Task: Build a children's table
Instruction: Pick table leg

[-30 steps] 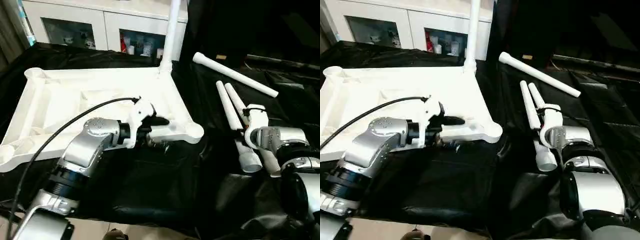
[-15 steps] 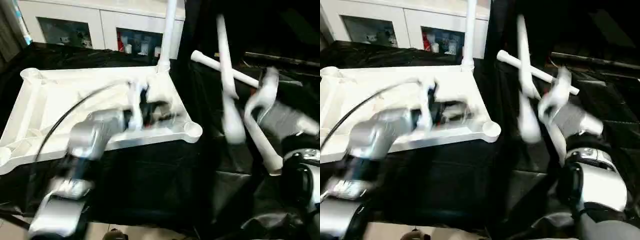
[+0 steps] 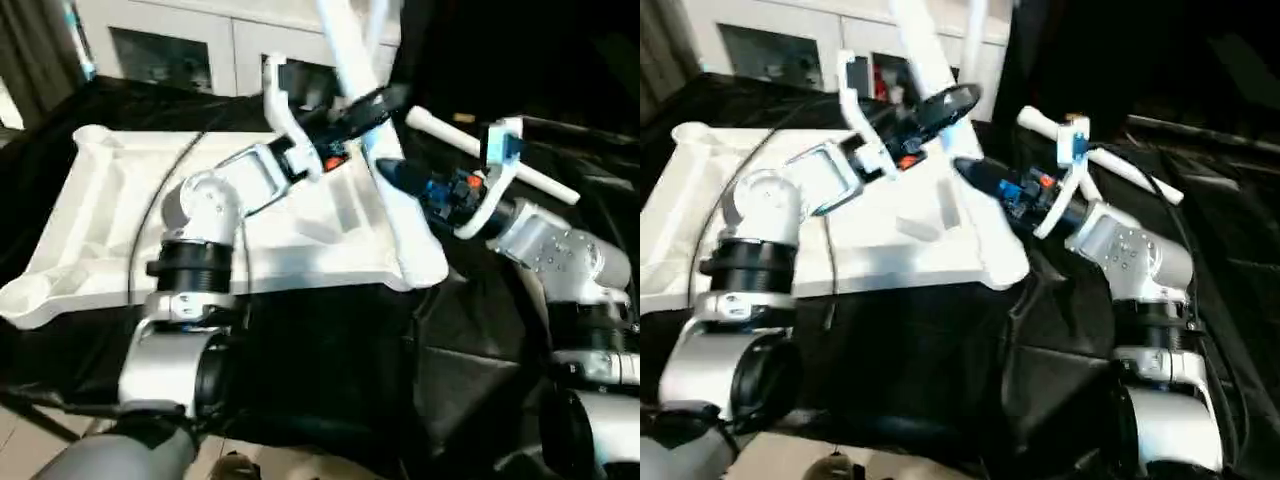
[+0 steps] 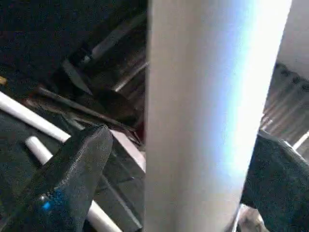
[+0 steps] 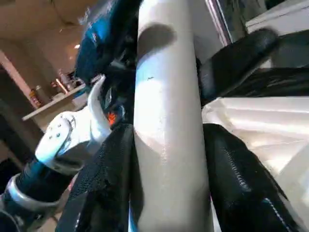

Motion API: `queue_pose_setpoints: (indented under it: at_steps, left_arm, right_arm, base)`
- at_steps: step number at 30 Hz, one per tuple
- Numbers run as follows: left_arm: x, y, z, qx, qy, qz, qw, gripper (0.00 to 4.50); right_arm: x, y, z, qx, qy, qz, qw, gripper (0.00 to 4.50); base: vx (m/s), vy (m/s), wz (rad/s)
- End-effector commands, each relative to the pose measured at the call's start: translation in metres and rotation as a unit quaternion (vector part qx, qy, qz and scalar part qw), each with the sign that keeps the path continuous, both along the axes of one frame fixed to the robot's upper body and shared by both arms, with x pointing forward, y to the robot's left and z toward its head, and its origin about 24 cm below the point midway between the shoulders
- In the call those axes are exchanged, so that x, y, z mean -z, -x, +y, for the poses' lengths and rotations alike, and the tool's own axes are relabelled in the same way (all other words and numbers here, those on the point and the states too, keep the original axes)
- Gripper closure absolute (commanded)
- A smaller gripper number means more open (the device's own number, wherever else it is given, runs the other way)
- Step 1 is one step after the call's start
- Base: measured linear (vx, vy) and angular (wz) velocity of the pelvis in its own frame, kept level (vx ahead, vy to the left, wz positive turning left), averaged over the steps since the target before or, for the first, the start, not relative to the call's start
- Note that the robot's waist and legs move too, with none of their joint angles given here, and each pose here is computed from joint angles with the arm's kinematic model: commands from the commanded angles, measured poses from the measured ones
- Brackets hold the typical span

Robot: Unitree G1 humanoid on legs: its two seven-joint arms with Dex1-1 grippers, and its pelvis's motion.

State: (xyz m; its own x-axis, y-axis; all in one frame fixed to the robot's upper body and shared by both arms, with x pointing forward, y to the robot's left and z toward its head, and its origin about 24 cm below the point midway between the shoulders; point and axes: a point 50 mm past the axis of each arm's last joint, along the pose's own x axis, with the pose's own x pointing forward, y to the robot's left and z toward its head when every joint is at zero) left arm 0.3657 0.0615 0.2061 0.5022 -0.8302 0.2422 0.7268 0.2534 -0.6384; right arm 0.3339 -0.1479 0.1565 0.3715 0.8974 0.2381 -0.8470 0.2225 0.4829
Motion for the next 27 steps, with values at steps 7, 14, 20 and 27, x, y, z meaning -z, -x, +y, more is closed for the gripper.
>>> queue_pose_setpoints:
  at_steps: [7, 14, 20, 27]
  left_arm:
    - [0.003, -0.001, -0.006, -0.03, -0.062, 0.002, 0.998, 0.0]
    - [0.023, -0.008, -0.003, -0.125, -0.089, 0.08, 0.985, 0.7]
    - [0.031, -0.009, -0.001, -0.155, -0.106, 0.109, 0.976, 1.16]
    - [0.029, -0.013, 0.004, -0.19, -0.099, 0.114, 0.97, 1.69]
  right_arm:
    - [0.001, -0.006, 0.0, 0.059, 0.062, -0.016, 0.996, 2.72]
    - [0.021, -0.013, 0.038, 0.145, 0.174, -0.036, 0.973, 2.72]
    - [0.022, -0.015, 0.052, 0.169, 0.167, -0.033, 0.971, 2.72]
    - [0.021, -0.017, 0.054, 0.192, 0.171, -0.041, 0.966, 2.72]
  base:
    - [0.0, 0.0, 0.0]
    - [0.0, 0.0, 0.0]
    - [0.0, 0.0, 0.0]
    - [0.0, 0.0, 0.0]
